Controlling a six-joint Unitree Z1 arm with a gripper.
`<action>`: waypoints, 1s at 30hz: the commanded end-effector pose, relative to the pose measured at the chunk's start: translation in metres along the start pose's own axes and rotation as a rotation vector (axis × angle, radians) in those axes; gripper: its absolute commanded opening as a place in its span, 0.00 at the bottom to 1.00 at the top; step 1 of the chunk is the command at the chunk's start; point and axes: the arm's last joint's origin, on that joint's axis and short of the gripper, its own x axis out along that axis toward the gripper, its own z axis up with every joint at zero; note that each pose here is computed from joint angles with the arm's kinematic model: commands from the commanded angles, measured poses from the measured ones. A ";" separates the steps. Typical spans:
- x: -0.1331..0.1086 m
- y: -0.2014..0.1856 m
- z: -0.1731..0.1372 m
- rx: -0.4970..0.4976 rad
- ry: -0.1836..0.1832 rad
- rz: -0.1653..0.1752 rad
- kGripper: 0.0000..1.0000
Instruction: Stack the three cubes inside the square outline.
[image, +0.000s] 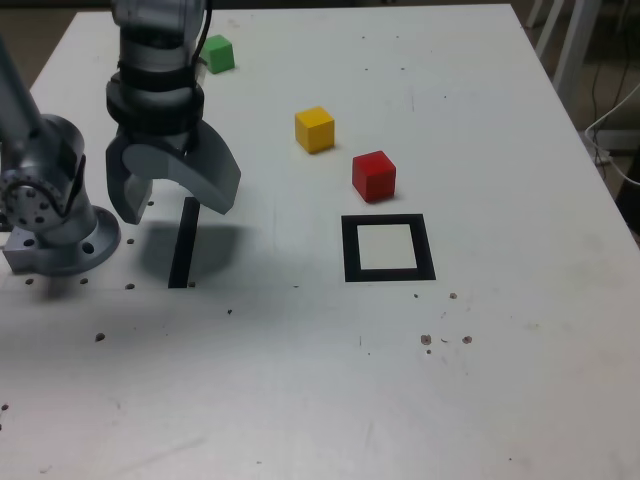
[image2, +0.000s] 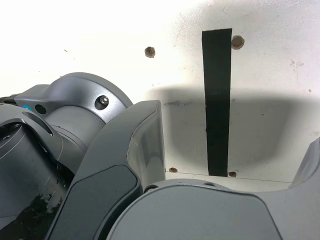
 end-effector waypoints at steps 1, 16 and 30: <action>0.000 0.000 0.001 0.002 0.001 -0.002 1.00; -0.003 0.001 0.010 -0.004 -0.020 -0.005 1.00; -0.039 0.007 0.048 -0.049 -0.086 -0.003 0.99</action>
